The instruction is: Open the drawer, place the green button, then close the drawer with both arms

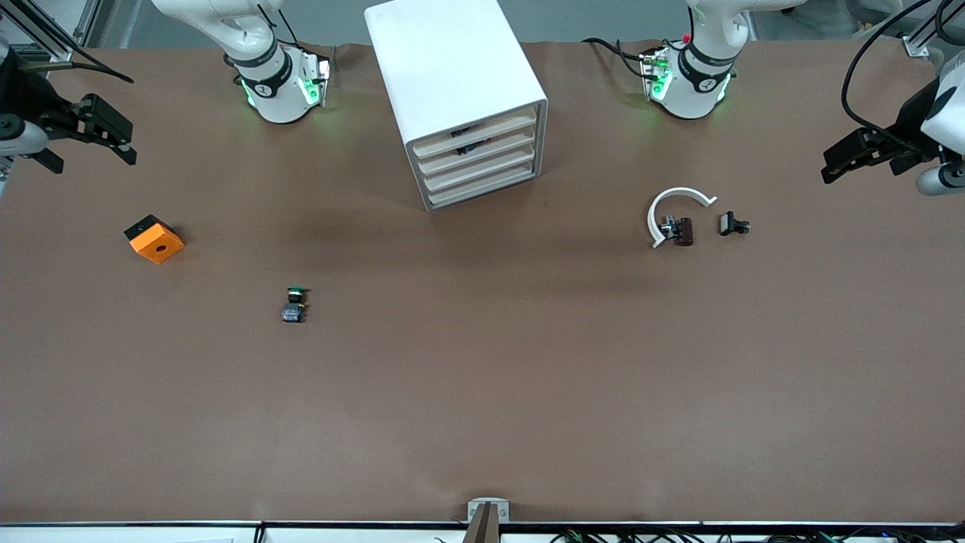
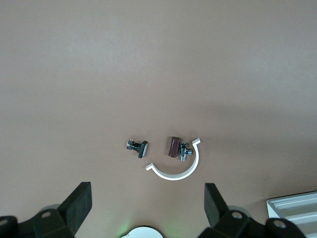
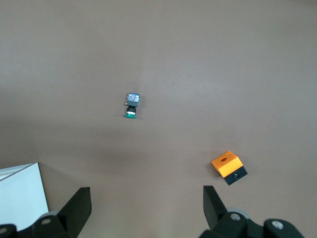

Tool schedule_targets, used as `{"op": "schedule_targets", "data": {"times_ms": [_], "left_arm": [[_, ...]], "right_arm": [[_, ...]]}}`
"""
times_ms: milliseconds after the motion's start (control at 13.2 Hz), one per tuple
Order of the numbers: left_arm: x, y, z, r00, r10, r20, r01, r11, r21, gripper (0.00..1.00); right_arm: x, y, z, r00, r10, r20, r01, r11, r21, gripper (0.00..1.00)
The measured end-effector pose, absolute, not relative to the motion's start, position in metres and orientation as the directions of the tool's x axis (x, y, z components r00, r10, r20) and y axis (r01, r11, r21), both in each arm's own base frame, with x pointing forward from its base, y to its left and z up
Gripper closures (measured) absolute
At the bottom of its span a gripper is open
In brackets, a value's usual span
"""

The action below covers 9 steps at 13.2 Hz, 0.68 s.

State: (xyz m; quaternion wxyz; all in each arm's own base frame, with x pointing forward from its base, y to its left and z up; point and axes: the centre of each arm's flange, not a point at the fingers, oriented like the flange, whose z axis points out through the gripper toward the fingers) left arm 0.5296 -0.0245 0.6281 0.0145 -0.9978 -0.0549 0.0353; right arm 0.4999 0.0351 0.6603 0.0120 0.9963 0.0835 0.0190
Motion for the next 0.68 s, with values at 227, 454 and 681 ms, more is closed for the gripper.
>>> {"op": "schedule_targets", "data": {"times_ms": [227, 454, 681], "left_arm": [[0.544, -0.021, 0.610, 0.988, 0.118, -0.099, 0.115, -0.993, -0.034, 0.00], [0.562, -0.005, 0.596, 0.982, 0.149, -0.118, 0.146, -0.989, -0.033, 0.00], [0.581, 0.005, 0.567, 0.966, 0.221, -0.135, 0.218, -0.975, -0.041, 0.00]], "right_arm": [[0.506, 0.055, 0.649, 0.979, 0.204, 0.016, 0.203, -0.979, 0.026, 0.00], [0.520, 0.080, 0.626, 0.970, 0.245, -0.009, 0.245, -0.969, 0.025, 0.00], [0.545, 0.094, 0.574, 0.961, 0.261, -0.097, 0.263, -0.965, 0.018, 0.00]]}}
